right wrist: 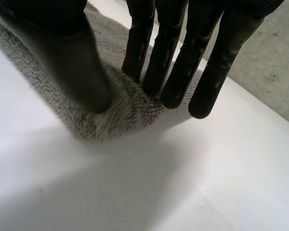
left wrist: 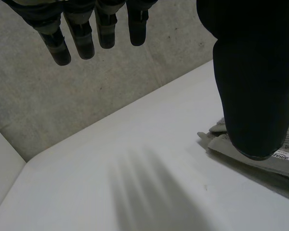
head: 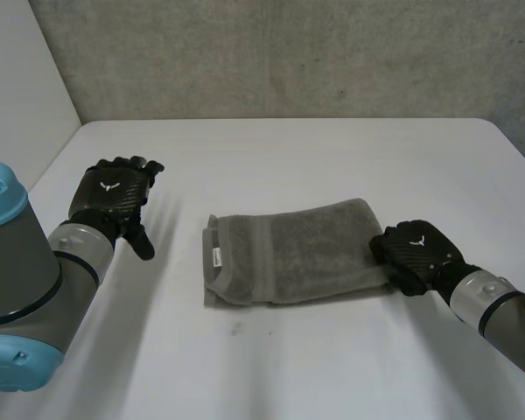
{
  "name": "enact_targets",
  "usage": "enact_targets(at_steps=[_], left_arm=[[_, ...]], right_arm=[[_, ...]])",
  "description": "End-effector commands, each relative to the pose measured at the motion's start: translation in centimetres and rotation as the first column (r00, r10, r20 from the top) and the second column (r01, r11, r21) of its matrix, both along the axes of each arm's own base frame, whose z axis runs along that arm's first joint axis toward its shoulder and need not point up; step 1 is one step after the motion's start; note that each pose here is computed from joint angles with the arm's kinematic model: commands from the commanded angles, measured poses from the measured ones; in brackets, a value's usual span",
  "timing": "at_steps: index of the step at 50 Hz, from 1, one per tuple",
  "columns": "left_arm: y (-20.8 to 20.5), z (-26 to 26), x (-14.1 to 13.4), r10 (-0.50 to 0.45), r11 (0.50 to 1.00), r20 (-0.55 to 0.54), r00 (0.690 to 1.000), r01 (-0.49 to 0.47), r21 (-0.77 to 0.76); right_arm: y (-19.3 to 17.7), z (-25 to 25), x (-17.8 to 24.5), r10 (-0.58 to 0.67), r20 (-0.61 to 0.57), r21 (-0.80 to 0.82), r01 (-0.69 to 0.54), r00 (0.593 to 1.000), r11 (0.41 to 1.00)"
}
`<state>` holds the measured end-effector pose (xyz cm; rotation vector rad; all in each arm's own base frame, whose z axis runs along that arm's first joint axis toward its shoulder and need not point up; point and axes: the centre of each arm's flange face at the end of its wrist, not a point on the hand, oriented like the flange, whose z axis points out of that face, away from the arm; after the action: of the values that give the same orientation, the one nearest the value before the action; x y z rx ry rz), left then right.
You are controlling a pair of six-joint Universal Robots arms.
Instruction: Fold the towel.
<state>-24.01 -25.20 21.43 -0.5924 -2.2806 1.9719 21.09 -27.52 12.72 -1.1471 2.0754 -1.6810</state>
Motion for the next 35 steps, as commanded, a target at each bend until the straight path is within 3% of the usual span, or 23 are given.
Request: enact_targets(at_steps=[1,6,8,9,11,14,16,17,19,24,30,35], left_arm=[[0.0,0.0,0.0,0.001,1.0,0.0,1.0,-0.001,0.0],[-0.1,0.2,0.0,0.001,1.0,-0.003,1.0,-0.001,-0.007],[-0.2,0.6,0.0,0.003,1.0,-0.009,1.0,-0.003,-0.019],[-0.2,0.6,0.0,0.003,1.0,-0.01,1.0,-0.003,-0.02],[-0.4,1.1,0.0,0.007,0.999,-0.017,1.0,-0.008,-0.033],[-0.5,1.3,0.0,0.01,0.999,-0.02,1.0,-0.011,-0.04],[-0.6,1.8,0.1,0.015,0.999,-0.029,0.999,-0.017,-0.052],[-0.6,1.8,0.1,0.015,0.999,-0.029,0.999,-0.017,-0.052],[-0.6,2.0,0.2,0.019,0.998,-0.032,0.999,-0.021,-0.059],[-0.6,2.1,0.1,0.018,0.998,-0.033,0.999,-0.02,-0.062],[-0.6,2.2,0.1,0.016,0.998,-0.032,0.999,-0.018,-0.064],[-1.0,2.9,-0.4,0.005,0.996,-0.045,0.999,-0.009,-0.088]], right_arm=[[-0.8,0.8,0.3,0.007,0.003,-0.054,-0.006,1.0,0.999],[-1.0,3.3,3.1,0.083,0.022,-0.138,-0.079,0.996,0.987],[1.2,5.3,7.8,0.228,0.028,-0.207,-0.217,0.973,0.954],[1.2,5.3,7.9,0.229,0.028,-0.208,-0.218,0.973,0.954],[3.8,6.1,11.8,0.343,0.025,-0.215,-0.33,0.939,0.919],[4.8,6.3,13.5,0.386,0.021,-0.218,-0.372,0.922,0.902],[7.4,6.3,16.8,0.468,0.013,-0.226,-0.454,0.883,0.862],[7.4,6.3,16.8,0.469,0.013,-0.226,-0.454,0.883,0.862],[10.0,5.1,19.1,0.545,0.01,-0.202,-0.532,0.839,0.822],[12.1,2.6,20.5,0.582,-0.007,-0.139,-0.577,0.813,0.805],[11.2,3.6,20.3,0.516,-0.008,-0.159,-0.511,0.856,0.845],[8.1,6.5,17.8,0.338,0.03,-0.181,-0.328,0.941,0.927]])
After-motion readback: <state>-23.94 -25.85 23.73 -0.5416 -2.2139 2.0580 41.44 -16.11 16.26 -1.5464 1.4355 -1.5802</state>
